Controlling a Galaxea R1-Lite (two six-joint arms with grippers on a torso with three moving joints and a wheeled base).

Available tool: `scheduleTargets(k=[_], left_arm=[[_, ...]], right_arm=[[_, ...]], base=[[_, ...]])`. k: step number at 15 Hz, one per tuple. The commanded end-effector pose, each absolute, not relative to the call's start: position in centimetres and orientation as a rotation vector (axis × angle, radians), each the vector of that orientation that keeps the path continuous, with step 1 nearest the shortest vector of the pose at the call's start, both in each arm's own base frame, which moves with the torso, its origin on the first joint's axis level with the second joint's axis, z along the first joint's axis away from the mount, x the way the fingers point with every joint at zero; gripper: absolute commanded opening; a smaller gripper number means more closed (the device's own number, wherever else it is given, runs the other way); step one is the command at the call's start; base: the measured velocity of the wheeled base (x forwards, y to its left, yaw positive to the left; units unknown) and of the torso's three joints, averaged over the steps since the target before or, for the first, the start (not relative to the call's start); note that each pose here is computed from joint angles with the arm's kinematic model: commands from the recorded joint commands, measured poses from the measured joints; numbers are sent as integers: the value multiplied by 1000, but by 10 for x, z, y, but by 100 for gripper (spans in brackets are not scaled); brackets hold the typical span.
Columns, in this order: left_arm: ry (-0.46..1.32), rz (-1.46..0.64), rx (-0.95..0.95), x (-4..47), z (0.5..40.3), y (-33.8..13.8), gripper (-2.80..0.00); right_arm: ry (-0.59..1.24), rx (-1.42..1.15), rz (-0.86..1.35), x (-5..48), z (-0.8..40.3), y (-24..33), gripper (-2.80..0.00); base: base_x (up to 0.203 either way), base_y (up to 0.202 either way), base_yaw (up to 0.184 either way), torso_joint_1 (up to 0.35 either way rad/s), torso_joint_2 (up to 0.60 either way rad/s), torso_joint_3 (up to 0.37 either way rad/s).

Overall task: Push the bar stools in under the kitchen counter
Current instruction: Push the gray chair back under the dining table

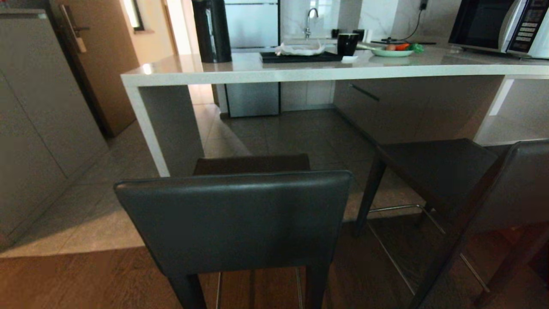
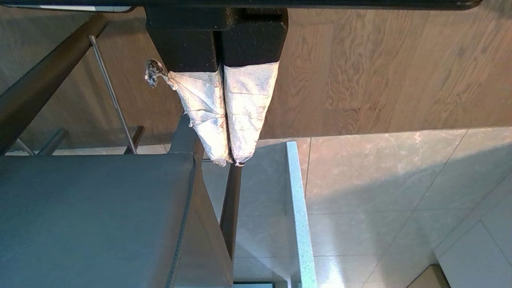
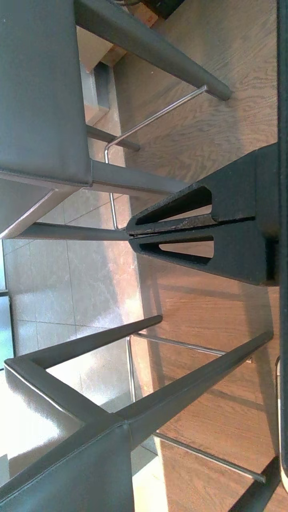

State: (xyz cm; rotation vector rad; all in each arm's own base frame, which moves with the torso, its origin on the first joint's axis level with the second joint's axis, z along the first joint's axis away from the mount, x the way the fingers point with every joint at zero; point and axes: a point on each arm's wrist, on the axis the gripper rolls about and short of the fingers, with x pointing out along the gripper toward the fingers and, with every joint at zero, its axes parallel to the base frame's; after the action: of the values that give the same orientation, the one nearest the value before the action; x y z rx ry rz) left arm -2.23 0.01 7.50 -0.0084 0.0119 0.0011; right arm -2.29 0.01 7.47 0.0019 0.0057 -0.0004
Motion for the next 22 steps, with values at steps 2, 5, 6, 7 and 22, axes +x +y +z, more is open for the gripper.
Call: scheduleTargets(k=[2,5,6,7,22], left_arm=[[12,2,-9,-22,75,0,-280],[12,2,-9,-22,75,0,-280],[12,2,-8,-22,75,0,-280],[12,2,-8,-22,75,0,-280],[47,-98,-25,-8,155,-2,-280]], right_arm=[[6,2,0,-23,75,0,-280],[6,2,0,-23,75,0,-280],[7,2,0,-23,75,0,-280],[6,2,0,-23,75,0,-280],[43,37,55,-4,161,1,-280]], base=[[0,0,0,0,0,0],[0,0,0,0,0,0],[0,0,0,0,0,0],[0,0,0,0,0,0],[0,0,0,0,0,0]])
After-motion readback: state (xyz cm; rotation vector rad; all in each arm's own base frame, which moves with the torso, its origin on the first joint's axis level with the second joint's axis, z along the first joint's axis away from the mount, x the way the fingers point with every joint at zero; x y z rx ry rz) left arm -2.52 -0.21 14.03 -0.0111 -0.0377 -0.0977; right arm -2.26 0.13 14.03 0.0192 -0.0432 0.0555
